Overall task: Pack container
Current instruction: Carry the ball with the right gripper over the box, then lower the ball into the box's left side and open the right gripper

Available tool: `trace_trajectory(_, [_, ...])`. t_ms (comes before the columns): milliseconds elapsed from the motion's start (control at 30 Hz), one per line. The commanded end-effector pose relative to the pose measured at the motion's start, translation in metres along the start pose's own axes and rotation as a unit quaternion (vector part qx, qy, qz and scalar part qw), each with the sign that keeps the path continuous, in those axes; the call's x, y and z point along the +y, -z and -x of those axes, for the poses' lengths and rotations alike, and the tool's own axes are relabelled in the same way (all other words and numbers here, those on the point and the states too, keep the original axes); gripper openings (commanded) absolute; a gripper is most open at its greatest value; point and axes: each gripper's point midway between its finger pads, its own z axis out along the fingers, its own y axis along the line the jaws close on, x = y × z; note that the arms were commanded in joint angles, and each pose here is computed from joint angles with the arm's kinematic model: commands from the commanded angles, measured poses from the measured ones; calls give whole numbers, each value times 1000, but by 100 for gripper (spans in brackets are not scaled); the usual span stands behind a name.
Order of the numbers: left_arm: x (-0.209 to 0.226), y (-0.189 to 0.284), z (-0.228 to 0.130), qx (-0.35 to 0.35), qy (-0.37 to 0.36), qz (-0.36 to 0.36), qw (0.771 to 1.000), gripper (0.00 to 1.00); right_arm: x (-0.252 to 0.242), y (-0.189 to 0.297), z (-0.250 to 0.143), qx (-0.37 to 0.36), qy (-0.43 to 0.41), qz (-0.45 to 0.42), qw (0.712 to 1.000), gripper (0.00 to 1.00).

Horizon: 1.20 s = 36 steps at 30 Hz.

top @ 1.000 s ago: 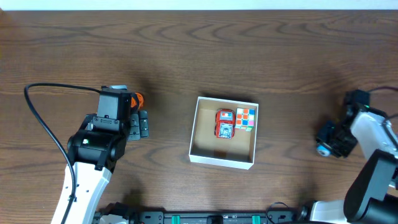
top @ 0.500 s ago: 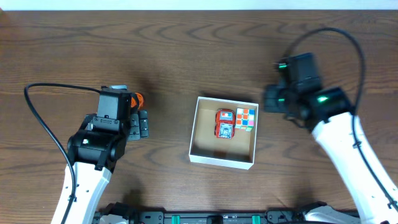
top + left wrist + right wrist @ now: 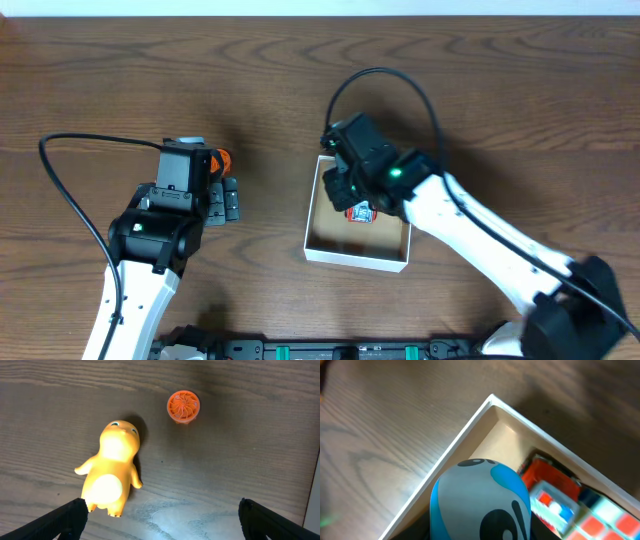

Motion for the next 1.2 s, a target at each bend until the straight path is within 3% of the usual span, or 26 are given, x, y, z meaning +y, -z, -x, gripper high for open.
trace_trajectory(0, [2,1,0,-1,9,2,1000,98,1,-10,0,6,16,-1,1000,4])
trace_trajectory(67, [2,1,0,-1,9,1,1000,98,0,-14,0,7,18,-2,1000,11])
trace_trajectory(200, [2,1,0,-1,9,1,1000,98,0,-16,0,8,18,-2,1000,41])
trace_trajectory(267, [2,1,0,-1,9,1,1000,98,0,-16,1,5,18,-1,1000,46])
trace_trajectory(333, [2,1,0,-1,9,2,1000,98,0,-16,2,4,18,-1,1000,59])
trace_trajectory(433, [2,1,0,-1,9,1,1000,98,0,-16,2,4,22,-1,1000,61])
trace_trajectory(467, [2,1,0,-1,9,1,1000,98,0,-16,2,4,27,-2,1000,66])
trace_trajectory(1167, [2,1,0,0,9,2,1000,98,-22,-8,15,-17,23,-54,998,64])
